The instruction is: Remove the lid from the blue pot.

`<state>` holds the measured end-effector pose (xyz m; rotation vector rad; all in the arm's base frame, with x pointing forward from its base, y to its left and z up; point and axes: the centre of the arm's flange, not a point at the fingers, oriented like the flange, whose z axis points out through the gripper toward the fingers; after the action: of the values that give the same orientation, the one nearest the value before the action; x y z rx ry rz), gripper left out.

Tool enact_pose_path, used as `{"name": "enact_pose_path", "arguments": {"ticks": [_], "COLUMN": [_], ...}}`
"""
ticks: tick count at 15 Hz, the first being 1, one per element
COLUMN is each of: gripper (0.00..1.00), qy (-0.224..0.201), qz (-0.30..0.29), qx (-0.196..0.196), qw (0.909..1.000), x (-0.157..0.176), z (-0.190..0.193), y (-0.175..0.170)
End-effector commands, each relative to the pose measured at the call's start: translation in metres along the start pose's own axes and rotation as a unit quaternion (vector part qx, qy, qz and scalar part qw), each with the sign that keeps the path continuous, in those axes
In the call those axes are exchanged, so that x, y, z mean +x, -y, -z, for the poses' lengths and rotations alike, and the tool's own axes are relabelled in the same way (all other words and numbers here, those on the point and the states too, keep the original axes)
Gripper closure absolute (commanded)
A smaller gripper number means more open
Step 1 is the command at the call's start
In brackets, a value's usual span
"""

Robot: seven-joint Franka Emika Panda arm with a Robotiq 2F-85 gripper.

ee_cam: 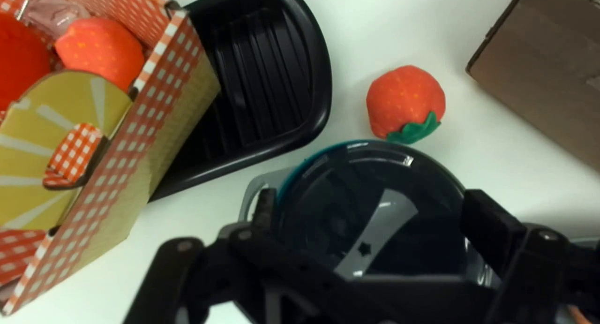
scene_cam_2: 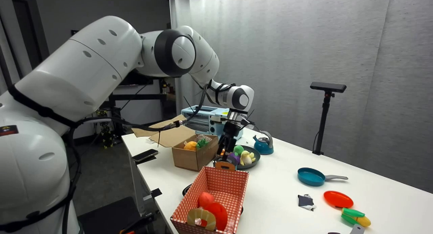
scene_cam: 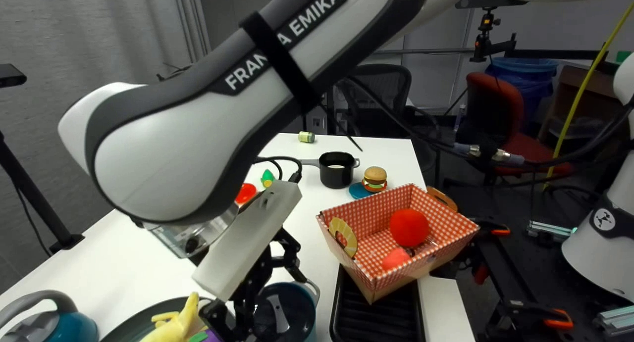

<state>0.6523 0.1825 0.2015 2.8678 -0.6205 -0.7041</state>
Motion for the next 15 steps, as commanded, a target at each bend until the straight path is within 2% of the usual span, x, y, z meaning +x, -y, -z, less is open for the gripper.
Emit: {"name": "enact_pose_path", "arguments": {"ticks": [1,8,15], "gripper": [0.0,0.0,0.0], "qy": [0.007,-0.022,-0.022], "qz": [-0.012,-0.034,-0.034], "qx": [0.005,0.002,-0.004], "qw": [0.9999,0.9992,0.9992], "x": [-0.032,-0.04,-0.044], "z": [-0.012,-0.017,-0.02], "y": [-0.003,0.0,-0.005]}}
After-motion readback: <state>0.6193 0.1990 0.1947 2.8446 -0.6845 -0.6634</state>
